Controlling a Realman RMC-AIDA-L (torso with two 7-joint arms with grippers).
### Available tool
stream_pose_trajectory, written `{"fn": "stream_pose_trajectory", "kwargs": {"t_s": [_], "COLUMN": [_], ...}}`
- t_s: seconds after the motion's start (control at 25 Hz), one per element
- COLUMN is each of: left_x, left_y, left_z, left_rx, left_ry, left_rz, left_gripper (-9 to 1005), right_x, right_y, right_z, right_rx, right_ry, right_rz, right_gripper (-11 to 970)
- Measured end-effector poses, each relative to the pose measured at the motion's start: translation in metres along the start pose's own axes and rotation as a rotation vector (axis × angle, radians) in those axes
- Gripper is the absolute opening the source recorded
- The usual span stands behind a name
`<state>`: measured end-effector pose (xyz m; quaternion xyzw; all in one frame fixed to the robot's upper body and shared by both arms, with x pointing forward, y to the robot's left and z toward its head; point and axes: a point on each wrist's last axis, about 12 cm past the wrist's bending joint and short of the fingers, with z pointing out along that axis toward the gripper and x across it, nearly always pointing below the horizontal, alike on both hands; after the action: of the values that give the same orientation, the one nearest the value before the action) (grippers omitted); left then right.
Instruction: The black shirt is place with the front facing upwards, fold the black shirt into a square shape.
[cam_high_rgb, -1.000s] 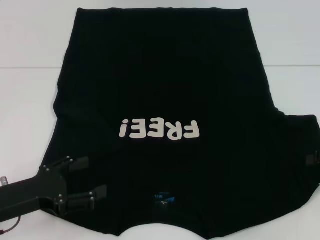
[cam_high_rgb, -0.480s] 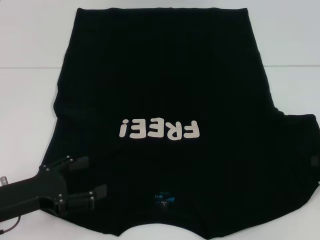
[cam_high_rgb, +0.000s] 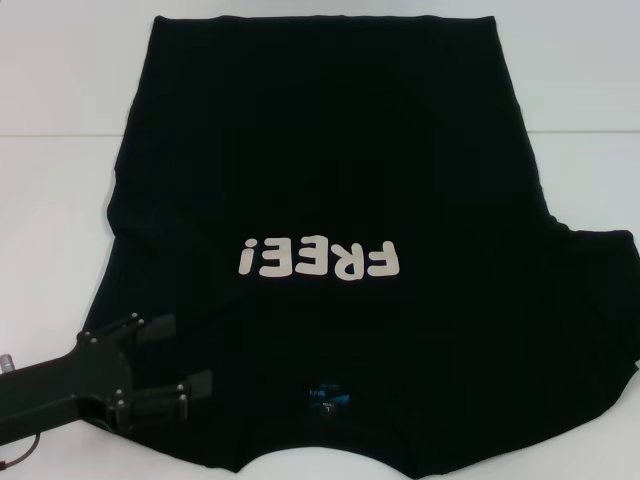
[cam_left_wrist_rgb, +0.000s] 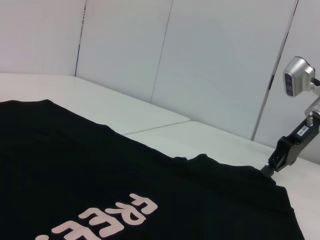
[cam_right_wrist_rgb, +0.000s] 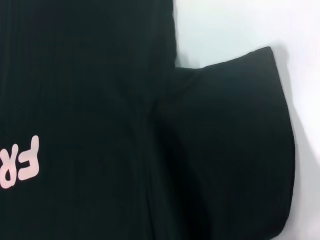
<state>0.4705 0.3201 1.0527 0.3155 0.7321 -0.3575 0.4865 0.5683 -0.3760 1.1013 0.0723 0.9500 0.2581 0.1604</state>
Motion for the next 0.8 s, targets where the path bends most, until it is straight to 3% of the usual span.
{"fn": "stream_pose_trajectory", "kwargs": {"t_s": [0.04,0.4,0.8], "left_x": [0.0,0.0,0.0], "left_y": [0.0,0.0,0.0], "left_z": [0.0,0.0,0.0], "left_rx": [0.0,-0.001,-0.001], "left_ry": [0.0,0.0,0.0], "left_rz": [0.0,-0.001,-0.001], "left_gripper": [950,949,949], "right_x": [0.0,-0.001,-0.007], "right_y": [0.0,0.001,-0.005], "right_z": [0.0,-0.001,-0.014], "right_rx": [0.002,0.008,0.031], "right_ry": [0.001,0.001,-0.032], "right_rz": [-0.002,-0.011,-0.019], "right_gripper": [83,0,1]}}
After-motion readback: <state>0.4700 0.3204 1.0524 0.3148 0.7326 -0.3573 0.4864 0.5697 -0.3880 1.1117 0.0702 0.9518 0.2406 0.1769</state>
